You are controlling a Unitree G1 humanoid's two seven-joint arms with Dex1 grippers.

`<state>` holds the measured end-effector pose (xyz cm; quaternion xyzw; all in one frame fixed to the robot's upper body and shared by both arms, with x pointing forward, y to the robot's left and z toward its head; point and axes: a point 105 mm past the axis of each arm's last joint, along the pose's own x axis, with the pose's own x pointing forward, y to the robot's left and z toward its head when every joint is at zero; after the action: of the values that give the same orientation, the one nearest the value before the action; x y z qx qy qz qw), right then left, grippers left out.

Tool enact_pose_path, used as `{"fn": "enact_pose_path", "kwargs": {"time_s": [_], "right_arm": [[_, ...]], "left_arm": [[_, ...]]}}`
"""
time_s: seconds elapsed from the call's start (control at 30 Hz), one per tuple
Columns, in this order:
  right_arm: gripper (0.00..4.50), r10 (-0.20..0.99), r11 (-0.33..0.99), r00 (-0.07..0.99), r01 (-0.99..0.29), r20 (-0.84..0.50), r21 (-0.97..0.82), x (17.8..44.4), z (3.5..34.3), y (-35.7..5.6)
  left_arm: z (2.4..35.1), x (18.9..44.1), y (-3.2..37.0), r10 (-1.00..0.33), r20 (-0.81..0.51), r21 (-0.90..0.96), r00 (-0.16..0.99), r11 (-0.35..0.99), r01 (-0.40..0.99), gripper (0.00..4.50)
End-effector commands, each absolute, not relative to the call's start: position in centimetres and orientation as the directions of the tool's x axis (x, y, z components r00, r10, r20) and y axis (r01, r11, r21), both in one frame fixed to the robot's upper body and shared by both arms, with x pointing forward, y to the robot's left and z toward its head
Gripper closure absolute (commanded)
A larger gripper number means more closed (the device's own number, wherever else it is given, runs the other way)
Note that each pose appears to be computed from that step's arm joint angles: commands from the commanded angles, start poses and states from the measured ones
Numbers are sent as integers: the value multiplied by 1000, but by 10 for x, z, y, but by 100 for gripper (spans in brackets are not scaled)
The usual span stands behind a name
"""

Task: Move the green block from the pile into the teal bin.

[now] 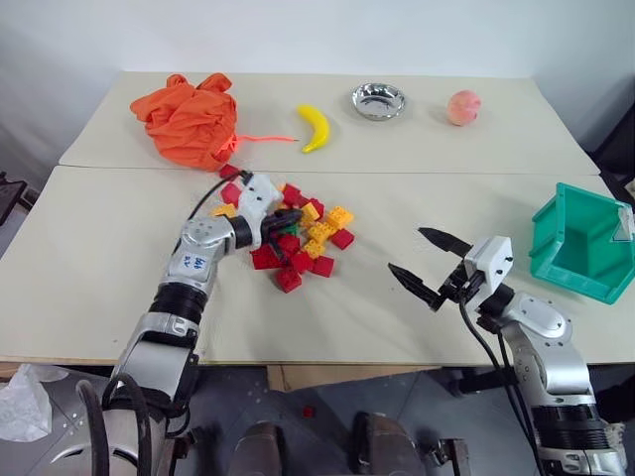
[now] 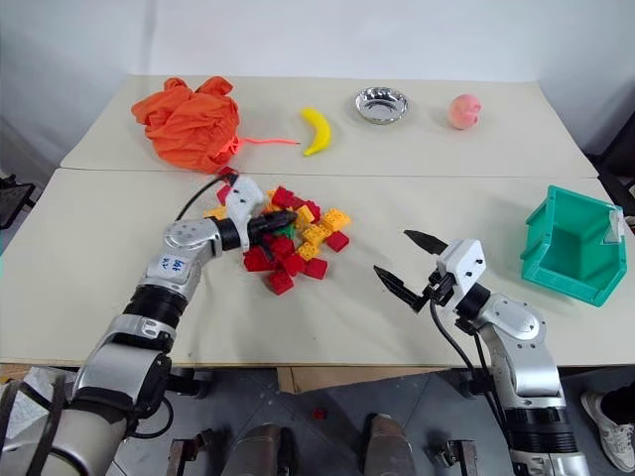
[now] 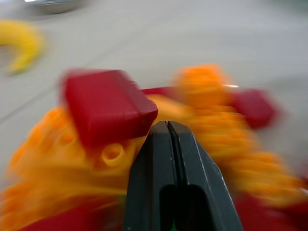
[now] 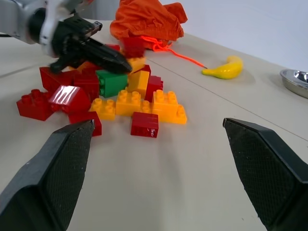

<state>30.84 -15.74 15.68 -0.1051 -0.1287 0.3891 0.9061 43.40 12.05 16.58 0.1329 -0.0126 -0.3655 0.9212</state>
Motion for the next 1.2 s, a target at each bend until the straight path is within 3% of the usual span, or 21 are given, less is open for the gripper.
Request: {"fn": "enact_pose_path", "kwargs": {"time_s": [0.03, 0.17, 0.33, 0.47, 0.67, 0.83, 1.0, 1.2], "right_arm": [[0, 740, 668, 646, -674, 188, -315, 304, 169, -152], [0, 749, 658, 637, -684, 183, -314, 304, 169, -148], [0, 757, 650, 629, -695, 177, -307, 304, 167, -144], [0, 764, 642, 621, -704, 175, -303, 303, 166, -141], [0, 768, 637, 615, -710, 177, -300, 303, 165, -138], [0, 769, 636, 613, -712, 179, -297, 303, 164, -137], [0, 770, 636, 612, -716, 179, -289, 304, 162, -135], [0, 770, 636, 616, -715, 167, -291, 306, 160, -140]], "left_arm": [[186, 440, 128, -637, 17, 274, 770, 744, 610, 448], [179, 438, 135, -627, -30, 372, 778, 716, 591, 448], [171, 398, 106, -845, -102, 490, 525, 417, 765, 448], [159, 370, 105, -905, -182, 490, 384, 256, 834, 448], [160, 357, 141, -895, -148, 412, 421, 331, 849, 448], [162, 350, 196, -830, -76, 317, 553, 506, 802, 448], [154, 333, 267, -668, -86, 290, 739, 693, 660, 339], [165, 320, 256, -690, -85, 317, 718, 665, 676, 149]]}}
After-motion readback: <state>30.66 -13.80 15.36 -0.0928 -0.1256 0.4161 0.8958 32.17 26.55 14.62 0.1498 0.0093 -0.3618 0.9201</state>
